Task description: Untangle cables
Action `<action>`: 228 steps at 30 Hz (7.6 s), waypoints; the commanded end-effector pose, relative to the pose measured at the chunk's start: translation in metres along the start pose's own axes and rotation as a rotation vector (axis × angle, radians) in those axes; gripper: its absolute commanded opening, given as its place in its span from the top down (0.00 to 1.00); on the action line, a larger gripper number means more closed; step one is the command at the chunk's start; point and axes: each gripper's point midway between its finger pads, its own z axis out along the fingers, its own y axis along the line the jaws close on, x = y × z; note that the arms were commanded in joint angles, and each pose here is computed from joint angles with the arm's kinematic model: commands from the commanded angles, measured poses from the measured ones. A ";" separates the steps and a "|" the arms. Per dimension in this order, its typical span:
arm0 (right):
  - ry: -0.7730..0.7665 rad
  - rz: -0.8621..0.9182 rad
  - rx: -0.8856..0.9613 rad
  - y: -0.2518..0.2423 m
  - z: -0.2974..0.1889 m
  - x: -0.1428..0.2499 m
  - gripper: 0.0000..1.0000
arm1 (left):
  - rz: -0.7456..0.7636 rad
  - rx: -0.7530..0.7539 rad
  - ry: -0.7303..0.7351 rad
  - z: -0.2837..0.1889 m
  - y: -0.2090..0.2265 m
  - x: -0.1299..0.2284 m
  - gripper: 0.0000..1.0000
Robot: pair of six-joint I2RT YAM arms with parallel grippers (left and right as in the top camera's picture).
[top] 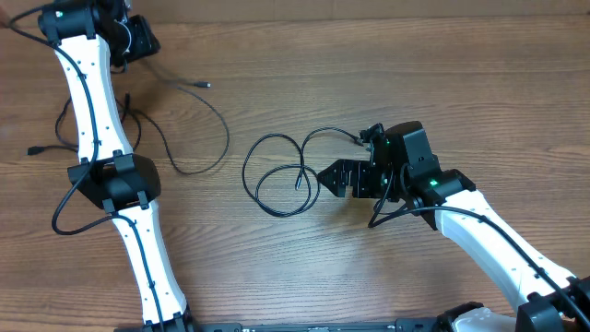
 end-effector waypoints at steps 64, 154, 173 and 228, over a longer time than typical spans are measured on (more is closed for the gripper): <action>-0.286 0.417 0.153 -0.132 -0.081 -0.063 0.00 | 1.383 -0.138 0.574 0.145 -0.162 0.268 0.00; -0.318 0.384 0.088 -0.120 -0.083 -0.076 0.00 | 0.673 -0.535 0.230 0.148 0.004 0.106 0.00; -0.423 0.254 0.561 -0.117 -0.202 -0.136 0.00 | 0.497 -0.088 0.154 -0.083 -0.159 0.107 0.00; -0.410 0.260 0.564 -0.118 -0.201 -0.133 0.00 | 0.678 0.381 -0.730 -0.167 -0.249 0.172 0.00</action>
